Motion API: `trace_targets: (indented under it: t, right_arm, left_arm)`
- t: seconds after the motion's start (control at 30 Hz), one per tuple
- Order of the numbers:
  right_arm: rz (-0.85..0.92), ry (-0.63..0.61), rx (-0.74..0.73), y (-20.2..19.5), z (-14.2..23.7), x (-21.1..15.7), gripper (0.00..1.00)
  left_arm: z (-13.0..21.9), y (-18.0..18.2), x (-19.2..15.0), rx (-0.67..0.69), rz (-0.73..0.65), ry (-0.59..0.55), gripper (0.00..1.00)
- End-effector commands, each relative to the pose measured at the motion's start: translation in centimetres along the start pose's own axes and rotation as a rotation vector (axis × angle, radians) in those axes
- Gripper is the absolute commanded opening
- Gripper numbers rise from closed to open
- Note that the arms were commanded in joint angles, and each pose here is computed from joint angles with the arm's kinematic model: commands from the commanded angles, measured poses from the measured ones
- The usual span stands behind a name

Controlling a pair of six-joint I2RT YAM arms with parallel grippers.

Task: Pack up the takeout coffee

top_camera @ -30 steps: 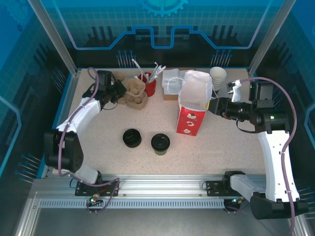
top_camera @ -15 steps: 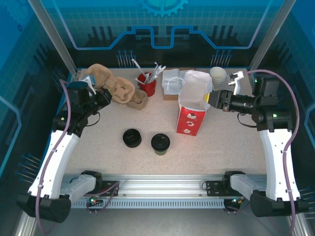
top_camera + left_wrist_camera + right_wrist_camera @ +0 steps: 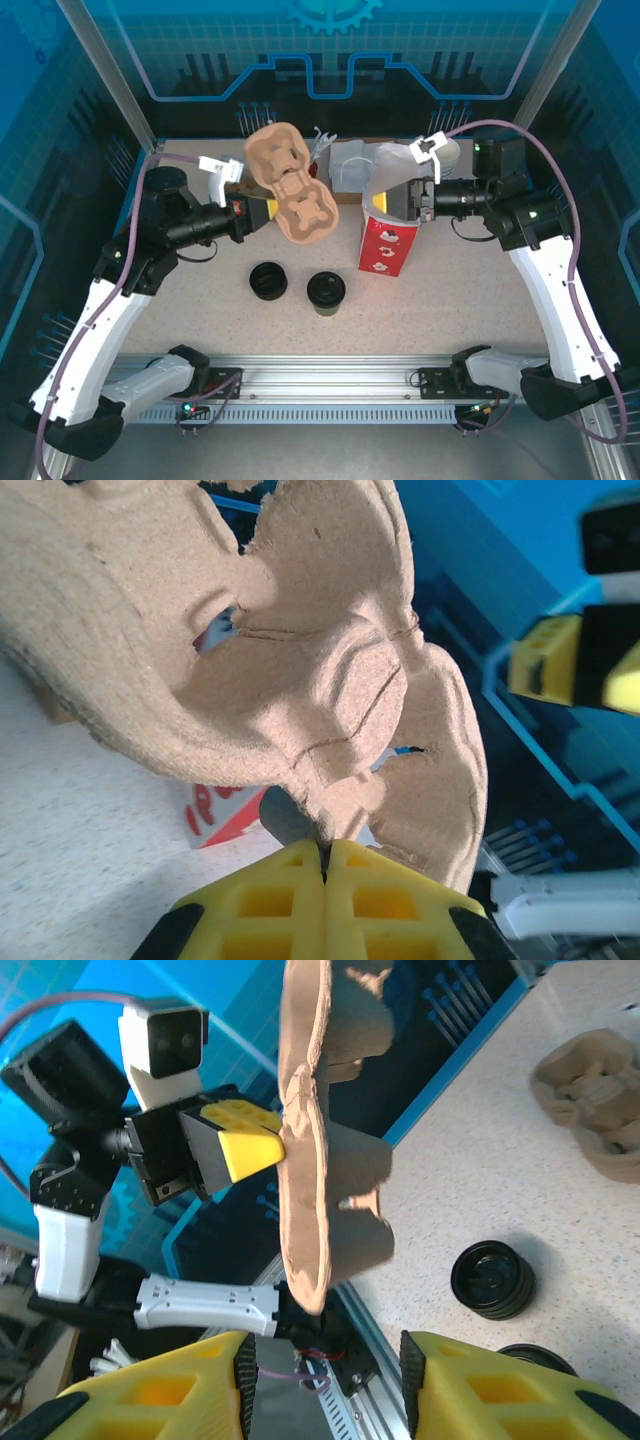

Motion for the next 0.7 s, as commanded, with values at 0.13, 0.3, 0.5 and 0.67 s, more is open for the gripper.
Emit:
trace_targets:
  t: [0.13,0.3,0.5,0.67]
  right_arm:
    - [0.076,0.018,0.008,1.5,-0.7,-0.3,0.44]
    - [0.084,0.045,-0.01,1.2,-1.3,-1.2,0.4]
    - [0.072,0.076,-0.016,0.7,-1.6,-2.1,0.36]
    - [0.075,0.085,-0.013,0.5,-1.7,-2.5,0.32]
  left_arm:
    - [-1.1,-3.7,1.0,-0.173,-0.144,-0.013,0.0]
    - [-2.0,-4.4,1.0,-0.205,-0.151,0.002,0.0]
    - [-2.8,-4.5,1.3,-0.212,-0.148,0.011,0.0]
    - [-3.4,-4.6,1.4,-0.218,-0.149,0.022,0.0]
Point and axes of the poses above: each hand's point on the last joint's axis, 136 mm out from that joint toward the fingers, its own z axis back along the fingers, its own y axis along the line the jaws close on, x = y × z, the point moved 3 cm from there along z, back along the fingers, and after that the axes turned 9 degrees about -z, right-handed, at the moved point
